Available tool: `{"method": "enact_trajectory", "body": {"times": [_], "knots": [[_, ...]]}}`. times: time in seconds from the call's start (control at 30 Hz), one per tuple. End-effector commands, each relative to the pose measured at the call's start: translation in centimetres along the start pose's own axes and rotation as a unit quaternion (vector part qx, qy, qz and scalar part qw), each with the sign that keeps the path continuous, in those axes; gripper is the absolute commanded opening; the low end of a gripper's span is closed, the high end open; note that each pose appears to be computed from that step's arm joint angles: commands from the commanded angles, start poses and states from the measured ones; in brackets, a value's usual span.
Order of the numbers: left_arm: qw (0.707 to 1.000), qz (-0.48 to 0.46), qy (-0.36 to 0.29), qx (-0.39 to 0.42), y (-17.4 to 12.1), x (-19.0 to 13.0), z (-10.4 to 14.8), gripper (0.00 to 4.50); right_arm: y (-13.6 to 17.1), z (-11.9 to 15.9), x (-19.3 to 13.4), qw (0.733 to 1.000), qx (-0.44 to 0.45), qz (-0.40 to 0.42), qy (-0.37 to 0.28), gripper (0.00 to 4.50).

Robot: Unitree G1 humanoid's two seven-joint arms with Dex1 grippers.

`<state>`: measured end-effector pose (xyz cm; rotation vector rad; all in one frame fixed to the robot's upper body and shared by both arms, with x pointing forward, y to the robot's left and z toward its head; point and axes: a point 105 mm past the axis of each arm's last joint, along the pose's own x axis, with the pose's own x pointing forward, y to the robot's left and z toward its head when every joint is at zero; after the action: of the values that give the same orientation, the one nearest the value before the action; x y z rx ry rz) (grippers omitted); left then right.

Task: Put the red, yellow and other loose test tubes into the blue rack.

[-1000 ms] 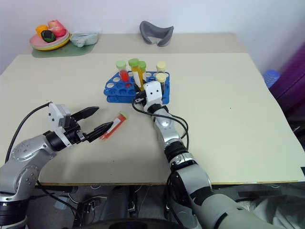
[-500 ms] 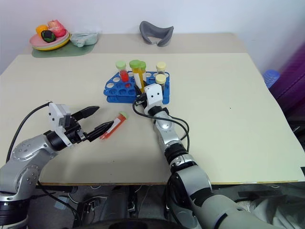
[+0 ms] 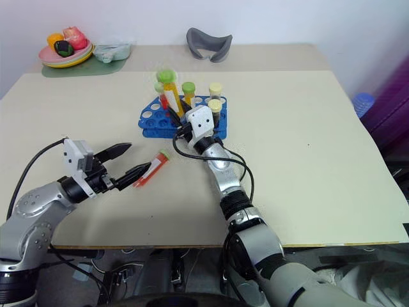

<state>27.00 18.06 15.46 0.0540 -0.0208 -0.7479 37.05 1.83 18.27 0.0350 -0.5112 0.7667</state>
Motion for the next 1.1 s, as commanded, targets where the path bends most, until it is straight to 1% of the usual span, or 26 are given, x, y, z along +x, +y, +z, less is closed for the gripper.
{"method": "enact_trajectory", "body": {"times": [0.03, 0.1, 0.17, 0.27, 0.33, 0.4, 0.47, 0.53, 0.6, 0.67, 0.73, 0.8, 0.9, 1.0, 1.1], "knots": [[1.0, 0.011, -0.013, 0.018, 0.6, -0.9, 1.1, 4.5, 0.8, 3.7, 0.1, 0.998, 0.001, 0.064, -0.021, 0.84], [1.0, 0.019, -0.007, 0.02, 1.0, -1.4, 1.0, 4.5, 0.9, 4.7, -0.9, 0.995, 0.001, 0.1, 0.002, 0.84], [0.999, 0.025, 0.0, 0.023, 1.3, -2.0, 0.8, 4.5, 0.9, 5.5, -2.3, 0.99, 0.003, 0.136, 0.041, 0.84], [0.999, 0.029, 0.01, 0.025, 1.7, -2.6, 0.7, 4.5, 0.2, 6.1, -4.9, 0.975, -0.019, 0.178, 0.132, 0.84], [0.999, 0.026, 0.013, 0.024, 1.7, -2.7, 0.6, 4.5, -0.5, 6.4, -6.8, 0.96, -0.031, 0.201, 0.193, 0.84], [0.999, 0.02, 0.015, 0.021, 1.5, -2.6, 0.4, 4.5, -1.3, 6.1, -9.1, 0.934, -0.033, 0.225, 0.276, 0.84], [1.0, 0.014, 0.015, 0.018, 1.4, -2.3, 0.3, 4.5, -2.2, 5.5, -11.4, 0.902, -0.052, 0.238, 0.357, 0.84], [1.0, 0.002, 0.011, 0.013, 1.1, -1.6, 0.1, 4.5, -3.2, 4.8, -13.4, 0.871, -0.057, 0.248, 0.419, 0.84], [1.0, -0.015, 0.009, 0.01, 0.7, -0.8, 0.0, 4.5, -4.0, 3.7, -15.1, 0.836, -0.083, 0.27, 0.471, 0.84], [0.999, -0.032, 0.01, 0.007, 0.1, -0.1, -0.2, 4.5, -4.6, 2.5, -16.1, 0.803, -0.113, 0.287, 0.511, 0.84], [0.999, -0.048, 0.013, 0.007, -0.5, 0.3, -0.4, 4.5, -5.3, 1.6, -16.6, 0.775, -0.138, 0.296, 0.541, 0.84], [0.998, -0.059, 0.011, 0.005, -1.1, 0.7, -0.4, 4.5, -5.7, 1.2, -16.7, 0.755, -0.156, 0.312, 0.555, 0.84], [0.998, -0.064, 0.006, 0.003, -1.6, 1.0, -0.3, 4.5, -6.3, 0.8, -16.6, 0.738, -0.167, 0.325, 0.568, 0.84], [0.998, -0.07, 0.005, 0.0, -2.2, 1.2, -0.4, 4.5, -7.0, 0.3, -16.8, 0.714, -0.18, 0.345, 0.583, 0.84], [0.997, -0.071, 0.004, -0.001, -2.5, 1.2, -0.4, 4.5, -7.3, 0.2, -16.8, 0.704, -0.183, 0.357, 0.586, 0.84]]}}
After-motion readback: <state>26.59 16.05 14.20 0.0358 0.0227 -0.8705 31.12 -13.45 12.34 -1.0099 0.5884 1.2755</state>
